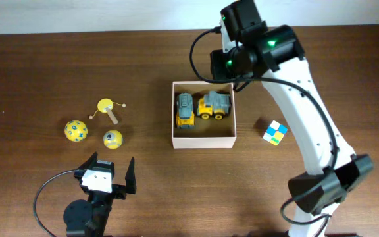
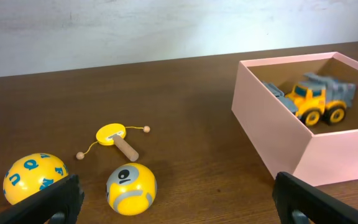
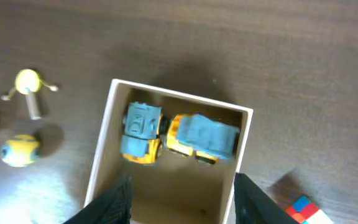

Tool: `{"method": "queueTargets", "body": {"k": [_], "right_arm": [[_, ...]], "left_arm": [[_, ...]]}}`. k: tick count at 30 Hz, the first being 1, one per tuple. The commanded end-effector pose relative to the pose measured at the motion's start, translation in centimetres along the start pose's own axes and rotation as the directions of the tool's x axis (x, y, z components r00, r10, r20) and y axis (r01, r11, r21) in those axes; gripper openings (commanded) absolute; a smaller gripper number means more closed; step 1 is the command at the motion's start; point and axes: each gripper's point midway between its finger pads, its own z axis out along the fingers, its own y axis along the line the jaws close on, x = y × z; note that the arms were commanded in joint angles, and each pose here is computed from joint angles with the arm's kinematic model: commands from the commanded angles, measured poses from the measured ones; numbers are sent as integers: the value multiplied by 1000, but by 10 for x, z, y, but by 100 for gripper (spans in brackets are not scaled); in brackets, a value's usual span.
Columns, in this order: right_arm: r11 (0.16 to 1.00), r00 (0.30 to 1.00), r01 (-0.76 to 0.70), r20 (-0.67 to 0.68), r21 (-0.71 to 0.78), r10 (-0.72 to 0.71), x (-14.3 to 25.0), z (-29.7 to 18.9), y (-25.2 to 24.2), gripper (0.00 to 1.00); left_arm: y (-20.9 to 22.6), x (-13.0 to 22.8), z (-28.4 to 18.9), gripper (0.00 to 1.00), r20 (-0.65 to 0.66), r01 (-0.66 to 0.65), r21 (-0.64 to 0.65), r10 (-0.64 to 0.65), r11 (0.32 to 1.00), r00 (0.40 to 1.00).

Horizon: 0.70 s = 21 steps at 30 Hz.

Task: Pack container
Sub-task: 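Carry the truck left and set it in the box beside the first, then lower the right gripper into the box and release the second truck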

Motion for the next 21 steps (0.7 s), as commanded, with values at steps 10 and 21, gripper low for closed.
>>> {"method": "queueTargets", "body": {"k": [10, 21], "right_arm": [[1000, 1000, -15, -18, 27, 15, 4, 10, -3, 47], [1000, 979, -22, -205, -8, 20, 69, 66, 28, 47]], "left_arm": [[0, 0, 0, 99, 5, -15, 4, 15, 1000, 1000], [0, 0, 0, 99, 5, -15, 4, 15, 1000, 1000]]}}
